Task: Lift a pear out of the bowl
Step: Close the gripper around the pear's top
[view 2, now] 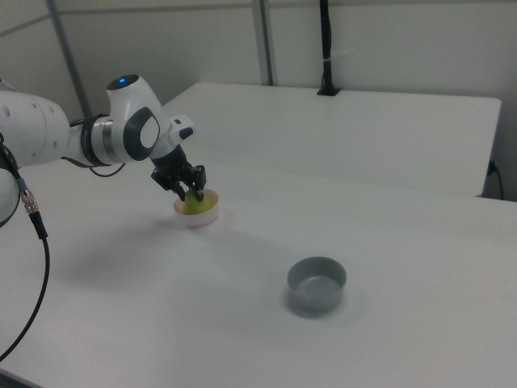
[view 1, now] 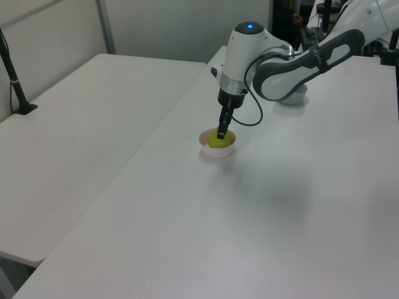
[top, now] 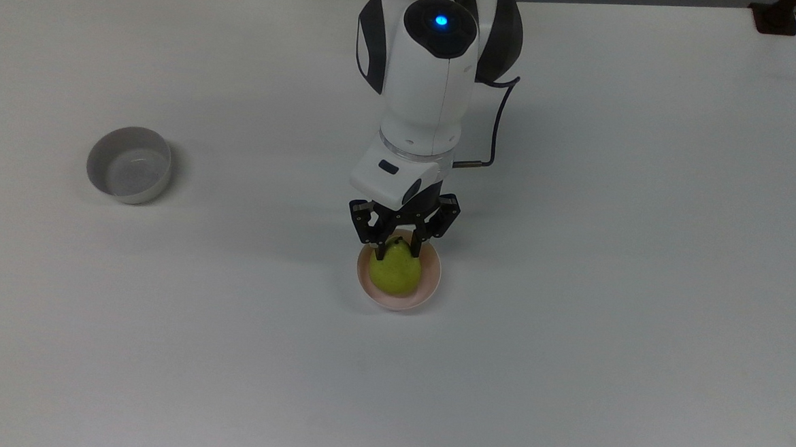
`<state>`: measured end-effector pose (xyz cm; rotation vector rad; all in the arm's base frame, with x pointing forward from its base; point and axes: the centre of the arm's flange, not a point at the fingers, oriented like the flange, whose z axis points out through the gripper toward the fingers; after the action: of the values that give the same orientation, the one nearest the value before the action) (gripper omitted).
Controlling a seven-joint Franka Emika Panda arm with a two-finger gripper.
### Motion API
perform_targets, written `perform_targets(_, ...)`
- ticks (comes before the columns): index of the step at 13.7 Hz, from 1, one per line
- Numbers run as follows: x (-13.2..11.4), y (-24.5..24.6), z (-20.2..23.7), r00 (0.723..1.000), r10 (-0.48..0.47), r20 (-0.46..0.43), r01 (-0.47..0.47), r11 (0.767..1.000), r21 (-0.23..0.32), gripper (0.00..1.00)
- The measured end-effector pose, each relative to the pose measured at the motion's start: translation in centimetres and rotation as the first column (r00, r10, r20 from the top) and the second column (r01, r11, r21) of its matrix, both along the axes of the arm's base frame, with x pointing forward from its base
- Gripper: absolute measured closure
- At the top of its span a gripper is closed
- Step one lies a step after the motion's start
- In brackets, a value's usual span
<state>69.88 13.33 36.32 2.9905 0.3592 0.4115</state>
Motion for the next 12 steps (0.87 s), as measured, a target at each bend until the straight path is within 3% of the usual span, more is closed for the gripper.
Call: perform_targets(12,-0.02,-0.04,0.67,1.0,-0.003,-0.005,0.003,1.0,-0.003,0.53)
